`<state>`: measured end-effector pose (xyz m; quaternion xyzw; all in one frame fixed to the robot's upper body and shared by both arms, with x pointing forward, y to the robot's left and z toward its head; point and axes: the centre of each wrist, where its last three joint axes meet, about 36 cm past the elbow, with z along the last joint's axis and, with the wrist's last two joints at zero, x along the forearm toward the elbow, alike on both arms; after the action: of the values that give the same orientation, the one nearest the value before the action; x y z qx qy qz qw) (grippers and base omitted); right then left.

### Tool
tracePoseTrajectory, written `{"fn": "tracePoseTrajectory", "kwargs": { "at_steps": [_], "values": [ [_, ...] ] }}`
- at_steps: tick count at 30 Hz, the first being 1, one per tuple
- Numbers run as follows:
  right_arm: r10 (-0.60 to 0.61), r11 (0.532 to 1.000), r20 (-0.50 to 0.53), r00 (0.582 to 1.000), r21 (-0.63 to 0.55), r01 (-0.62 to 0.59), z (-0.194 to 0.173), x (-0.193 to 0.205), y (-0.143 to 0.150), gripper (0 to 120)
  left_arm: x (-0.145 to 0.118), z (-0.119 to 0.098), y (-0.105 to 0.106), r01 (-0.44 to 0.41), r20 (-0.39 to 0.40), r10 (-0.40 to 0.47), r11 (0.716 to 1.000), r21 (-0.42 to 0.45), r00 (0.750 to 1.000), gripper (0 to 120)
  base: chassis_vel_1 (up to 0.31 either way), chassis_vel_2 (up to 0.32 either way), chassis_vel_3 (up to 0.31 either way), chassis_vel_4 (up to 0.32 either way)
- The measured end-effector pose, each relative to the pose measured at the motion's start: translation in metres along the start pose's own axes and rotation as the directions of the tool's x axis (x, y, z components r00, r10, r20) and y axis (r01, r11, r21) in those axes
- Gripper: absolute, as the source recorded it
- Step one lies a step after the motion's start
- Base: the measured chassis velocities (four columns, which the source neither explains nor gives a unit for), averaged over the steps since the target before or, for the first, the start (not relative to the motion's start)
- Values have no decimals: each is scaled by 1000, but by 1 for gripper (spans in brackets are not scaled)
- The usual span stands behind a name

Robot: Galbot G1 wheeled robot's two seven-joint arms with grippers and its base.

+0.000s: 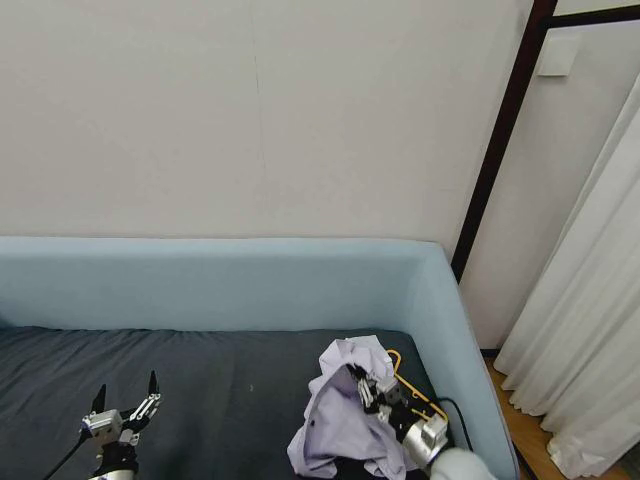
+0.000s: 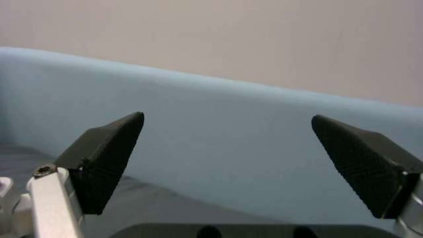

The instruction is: Pick up the clothes from the sofa and hang them on the clothes hanger.

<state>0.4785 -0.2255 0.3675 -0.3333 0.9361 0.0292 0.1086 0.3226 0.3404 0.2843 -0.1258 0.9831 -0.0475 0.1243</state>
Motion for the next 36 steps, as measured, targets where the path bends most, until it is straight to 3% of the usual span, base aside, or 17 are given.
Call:
{"fn": "tracePoseTrajectory", "kwargs": {
  "at_steps": [4, 11, 15, 16, 17, 19, 22, 23, 26, 31, 36],
  "values": [
    [-4, 1000, 122, 993, 3, 4, -58, -43, -28, 0, 2, 3, -18, -116, 63, 112, 991, 62, 992, 100, 0, 0, 0, 0],
    [-36, 999, 172, 984, 10, 35, -103, -60, -24, 0, -4, 10, -33, -263, 119, 252, 961, 87, 960, 100, 0, 0, 0, 0],
    [-68, 998, 179, 981, 16, 67, -123, -59, -15, 0, -6, 25, -58, -390, 132, 378, 917, 78, 916, 100, 0, 0, 0, 0],
    [-68, 998, 179, 981, 16, 67, -123, -59, -15, 0, -6, 25, -58, -390, 132, 378, 917, 78, 916, 100, 0, 0, 0, 0],
    [-73, 997, 178, 981, 18, 70, -125, -58, -14, 0, -5, 28, -64, -420, 130, 409, 905, 72, 903, 100, 0, 0, 0, 0],
    [-76, 997, 176, 981, 18, 74, -126, -57, -13, 0, -2, 42, -85, -529, 119, 521, 847, 47, 845, 100, 0, 0, 0, 0],
    [-73, 997, 178, 981, 17, 71, -125, -59, -12, 0, 1, 60, -97, -632, 93, 630, 775, -7, 771, 100, 0, 0, 0, 0],
    [-73, 997, 178, 981, 17, 71, -125, -59, -12, 0, 1, 60, -97, -632, 93, 630, 775, -7, 771, 100, 0, 0, 0, 0],
    [-63, 998, 173, 983, 18, 61, -122, -59, -15, 0, 8, 80, -108, -695, 51, 695, 719, -30, 717, 100, 0, 0, 0, 0],
    [-46, 999, 164, 985, 21, 43, -119, -59, -21, 0, 14, 101, -123, -732, 20, 732, 681, -28, 681, 100, 0, 0, 0, 0],
    [-38, 999, 162, 986, 24, 35, -118, -58, -24, 0, 5, 108, -136, -749, 18, 750, 662, -40, 662, 100, 0, 0, 0, 0]
  ]
}}
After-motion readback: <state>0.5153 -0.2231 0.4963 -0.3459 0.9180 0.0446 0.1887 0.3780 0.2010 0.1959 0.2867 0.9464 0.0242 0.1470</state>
